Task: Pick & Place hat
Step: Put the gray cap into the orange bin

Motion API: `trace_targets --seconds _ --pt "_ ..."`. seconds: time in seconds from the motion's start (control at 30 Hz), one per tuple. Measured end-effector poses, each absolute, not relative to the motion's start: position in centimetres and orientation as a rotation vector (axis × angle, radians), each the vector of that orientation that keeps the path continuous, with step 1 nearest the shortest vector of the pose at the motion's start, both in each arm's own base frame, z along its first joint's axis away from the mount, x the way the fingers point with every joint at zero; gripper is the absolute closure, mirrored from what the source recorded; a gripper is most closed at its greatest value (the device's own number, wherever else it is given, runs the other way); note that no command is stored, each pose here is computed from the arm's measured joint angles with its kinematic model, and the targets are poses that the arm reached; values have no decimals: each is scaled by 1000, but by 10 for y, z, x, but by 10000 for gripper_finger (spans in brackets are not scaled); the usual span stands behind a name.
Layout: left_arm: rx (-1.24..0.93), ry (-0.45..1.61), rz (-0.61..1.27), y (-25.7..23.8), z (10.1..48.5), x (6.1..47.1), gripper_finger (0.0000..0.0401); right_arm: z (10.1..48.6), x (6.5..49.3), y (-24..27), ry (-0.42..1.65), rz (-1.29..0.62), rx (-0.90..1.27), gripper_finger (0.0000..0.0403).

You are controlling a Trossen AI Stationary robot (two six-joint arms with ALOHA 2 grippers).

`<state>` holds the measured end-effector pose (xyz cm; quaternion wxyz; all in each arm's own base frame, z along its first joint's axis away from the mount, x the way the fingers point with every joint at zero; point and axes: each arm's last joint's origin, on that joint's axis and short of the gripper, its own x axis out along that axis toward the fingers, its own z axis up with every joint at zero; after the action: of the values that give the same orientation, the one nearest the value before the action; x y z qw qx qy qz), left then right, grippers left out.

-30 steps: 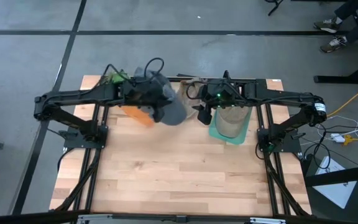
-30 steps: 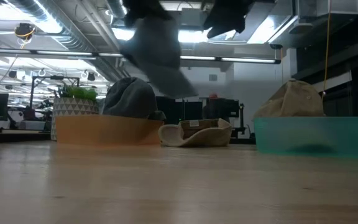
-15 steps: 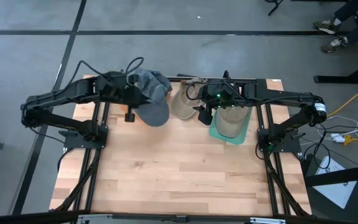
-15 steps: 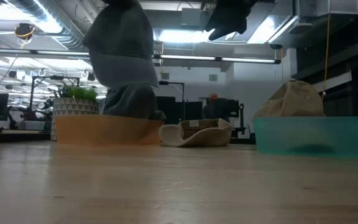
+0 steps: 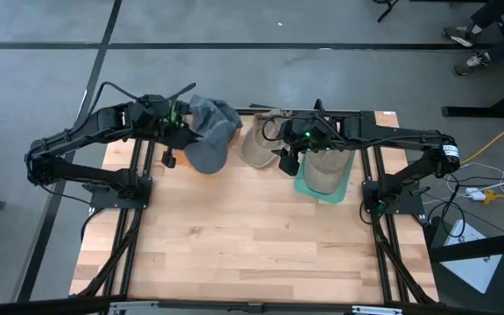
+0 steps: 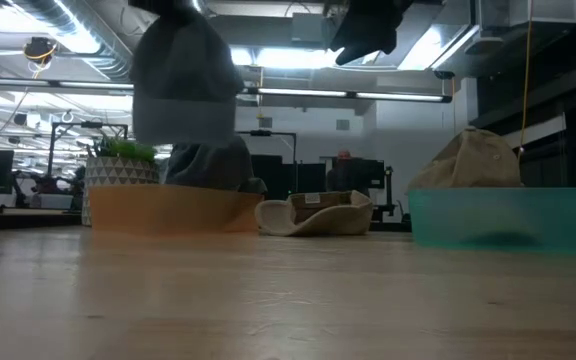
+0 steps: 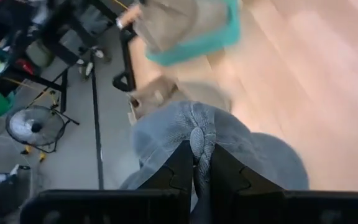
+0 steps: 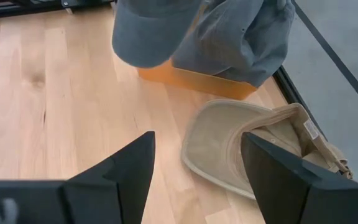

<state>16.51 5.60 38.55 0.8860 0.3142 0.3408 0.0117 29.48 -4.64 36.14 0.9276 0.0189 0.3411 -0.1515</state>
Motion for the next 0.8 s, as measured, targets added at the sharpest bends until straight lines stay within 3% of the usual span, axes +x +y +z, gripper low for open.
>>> trace_targets --seconds 0.3,0.67,0.8 --pt "950 961 39 62 377 154 383 362 293 -51 699 -460 -27 166" --pt "1054 987 34 64 374 157 383 362 293 -52 697 -509 -43 166" --pt "1068 999 -51 64 358 161 383 362 293 -52 695 -512 -34 166"
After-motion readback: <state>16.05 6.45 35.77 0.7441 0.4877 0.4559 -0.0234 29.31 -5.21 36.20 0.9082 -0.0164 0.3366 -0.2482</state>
